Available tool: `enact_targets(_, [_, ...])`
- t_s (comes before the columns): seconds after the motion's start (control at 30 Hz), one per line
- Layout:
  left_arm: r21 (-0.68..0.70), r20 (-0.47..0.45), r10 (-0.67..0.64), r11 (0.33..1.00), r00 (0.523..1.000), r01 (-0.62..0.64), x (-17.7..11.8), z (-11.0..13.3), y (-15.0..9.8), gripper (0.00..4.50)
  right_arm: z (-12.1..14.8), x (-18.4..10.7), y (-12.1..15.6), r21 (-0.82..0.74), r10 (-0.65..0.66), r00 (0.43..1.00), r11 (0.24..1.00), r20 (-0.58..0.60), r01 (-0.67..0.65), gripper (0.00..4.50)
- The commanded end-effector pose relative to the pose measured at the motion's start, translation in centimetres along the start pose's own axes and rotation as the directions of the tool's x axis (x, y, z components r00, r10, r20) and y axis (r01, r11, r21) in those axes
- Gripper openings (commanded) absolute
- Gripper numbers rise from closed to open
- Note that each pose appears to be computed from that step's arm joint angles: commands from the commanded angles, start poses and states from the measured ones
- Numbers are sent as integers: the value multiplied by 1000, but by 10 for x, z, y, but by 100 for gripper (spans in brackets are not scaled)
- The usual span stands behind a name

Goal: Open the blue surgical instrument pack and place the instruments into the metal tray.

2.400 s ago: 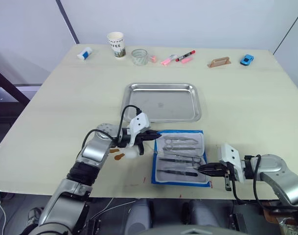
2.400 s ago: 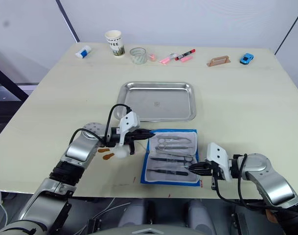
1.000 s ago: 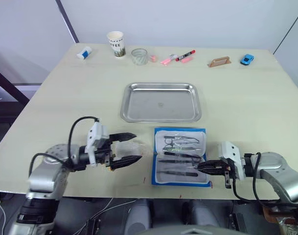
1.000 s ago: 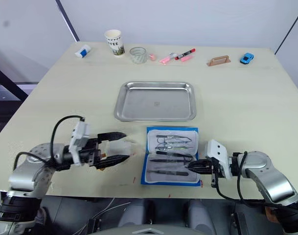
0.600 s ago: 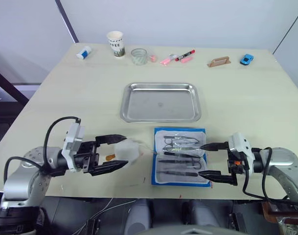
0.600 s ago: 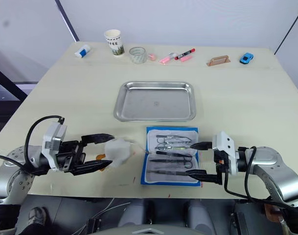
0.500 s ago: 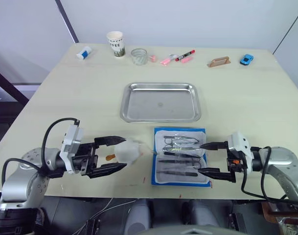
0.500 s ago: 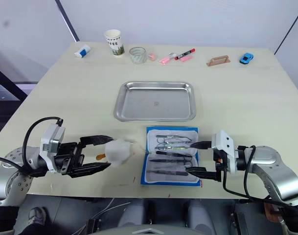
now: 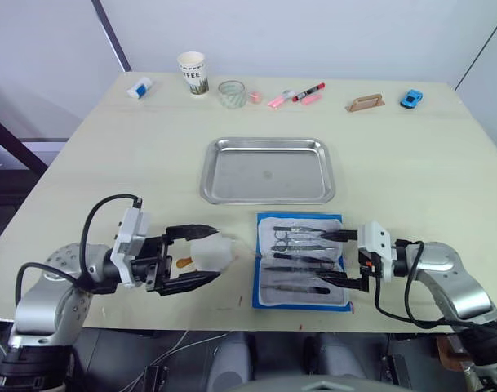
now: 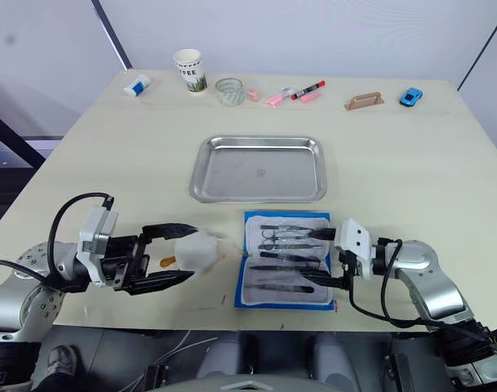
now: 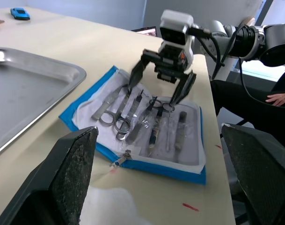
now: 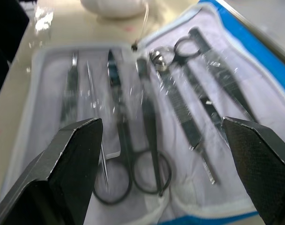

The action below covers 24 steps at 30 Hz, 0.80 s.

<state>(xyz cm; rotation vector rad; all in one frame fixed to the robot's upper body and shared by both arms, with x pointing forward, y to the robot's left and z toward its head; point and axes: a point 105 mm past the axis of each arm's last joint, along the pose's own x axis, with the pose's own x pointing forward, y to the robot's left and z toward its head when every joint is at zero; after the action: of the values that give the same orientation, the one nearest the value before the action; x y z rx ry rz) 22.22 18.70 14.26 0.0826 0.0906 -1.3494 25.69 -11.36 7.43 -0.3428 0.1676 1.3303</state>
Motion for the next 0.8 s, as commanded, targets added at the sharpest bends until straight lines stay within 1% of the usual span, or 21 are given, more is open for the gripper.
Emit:
enact_targets(0.03, [43,10,-21,999,1000,20,8,7,-1,450,-9,2,-1,-30,19,999,999,-38,-20,442])
enact_targets(0.23, [52,1,-19,998,1000,19,11,3,1,450,-34,3,1,-12,36,992,999,-124,-38,442])
enact_targets(0.4, [49,-10,-12,999,1000,13,11,0,2,450,-44,3,7,15,64,985,998,-161,-63,442])
enact_targets(0.53, [38,-60,25,999,998,-23,8,-5,8,450,-46,4,8,29,67,985,998,-160,-63,442])
enact_targets(0.6, [60,-101,55,997,993,-49,6,-7,14,450,-46,5,8,31,68,985,997,-157,-64,442])
enact_targets(0.7, [91,-155,41,995,987,-27,7,-7,18,450,-44,6,7,35,64,987,998,-145,-60,442])
enact_targets(0.8, [44,-162,20,999,987,-13,14,-5,18,450,-42,7,5,34,59,988,998,-141,-55,442])
